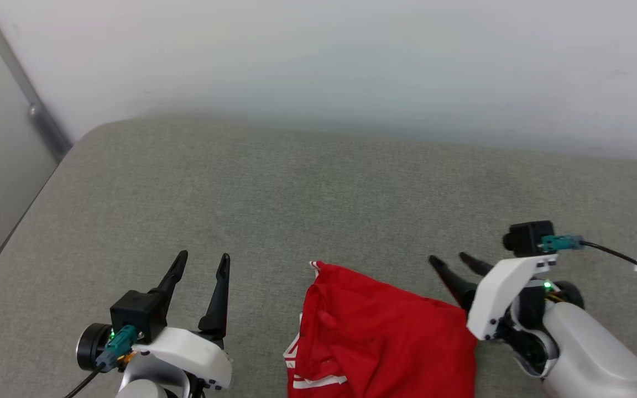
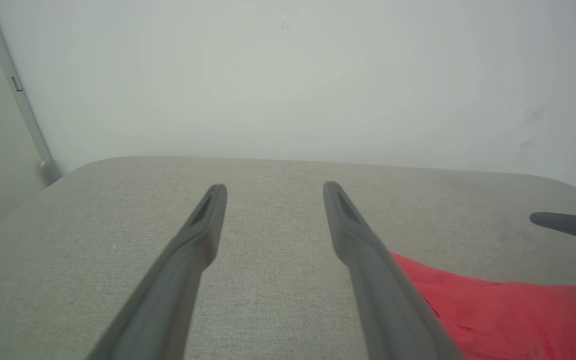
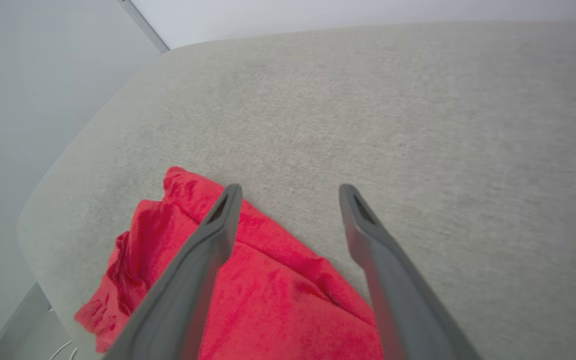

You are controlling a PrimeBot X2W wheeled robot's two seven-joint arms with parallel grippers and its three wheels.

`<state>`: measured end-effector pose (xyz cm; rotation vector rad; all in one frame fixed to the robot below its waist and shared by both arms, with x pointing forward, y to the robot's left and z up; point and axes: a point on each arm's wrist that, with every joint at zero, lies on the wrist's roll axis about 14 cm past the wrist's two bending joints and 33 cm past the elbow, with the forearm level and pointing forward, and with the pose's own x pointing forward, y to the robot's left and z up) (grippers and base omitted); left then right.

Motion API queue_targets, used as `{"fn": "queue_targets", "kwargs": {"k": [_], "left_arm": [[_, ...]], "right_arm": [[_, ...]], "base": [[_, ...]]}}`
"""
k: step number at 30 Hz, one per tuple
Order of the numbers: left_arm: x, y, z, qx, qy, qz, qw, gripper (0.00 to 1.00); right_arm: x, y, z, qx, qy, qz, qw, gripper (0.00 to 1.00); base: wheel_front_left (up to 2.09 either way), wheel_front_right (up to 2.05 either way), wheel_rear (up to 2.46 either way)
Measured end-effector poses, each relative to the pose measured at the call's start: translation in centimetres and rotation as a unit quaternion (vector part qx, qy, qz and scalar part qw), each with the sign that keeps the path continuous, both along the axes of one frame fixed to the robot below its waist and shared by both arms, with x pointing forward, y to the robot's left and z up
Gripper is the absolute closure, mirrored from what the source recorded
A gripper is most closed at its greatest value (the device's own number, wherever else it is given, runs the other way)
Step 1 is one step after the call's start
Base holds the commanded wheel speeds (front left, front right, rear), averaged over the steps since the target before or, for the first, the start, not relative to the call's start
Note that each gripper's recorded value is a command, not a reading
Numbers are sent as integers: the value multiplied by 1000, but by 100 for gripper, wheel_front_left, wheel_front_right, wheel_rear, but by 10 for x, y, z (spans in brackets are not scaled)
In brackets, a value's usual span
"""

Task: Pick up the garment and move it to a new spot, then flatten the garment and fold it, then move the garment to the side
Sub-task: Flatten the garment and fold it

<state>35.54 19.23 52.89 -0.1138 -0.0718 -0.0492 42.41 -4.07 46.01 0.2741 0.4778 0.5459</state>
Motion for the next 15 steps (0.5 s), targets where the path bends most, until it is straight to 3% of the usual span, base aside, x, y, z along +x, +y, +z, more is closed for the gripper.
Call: {"fn": "queue_targets", "kwargs": {"k": [4, 9, 15], "left_arm": [[3, -6, 1, -1, -2, -4, 1000, 0], [9, -7, 2, -2, -4, -4, 1000, 0], [9, -5, -1, 3, -1, 1, 1000, 0]], "right_arm": [[13, -67, 4, -49, -60, -81, 994, 0], [9, -145, 14, -68, -119, -188, 972, 0], [-11, -182, 46, -66, -203, -253, 944, 0]], "base": [[0, 0, 0], [0, 0, 0], [0, 0, 0]]}}
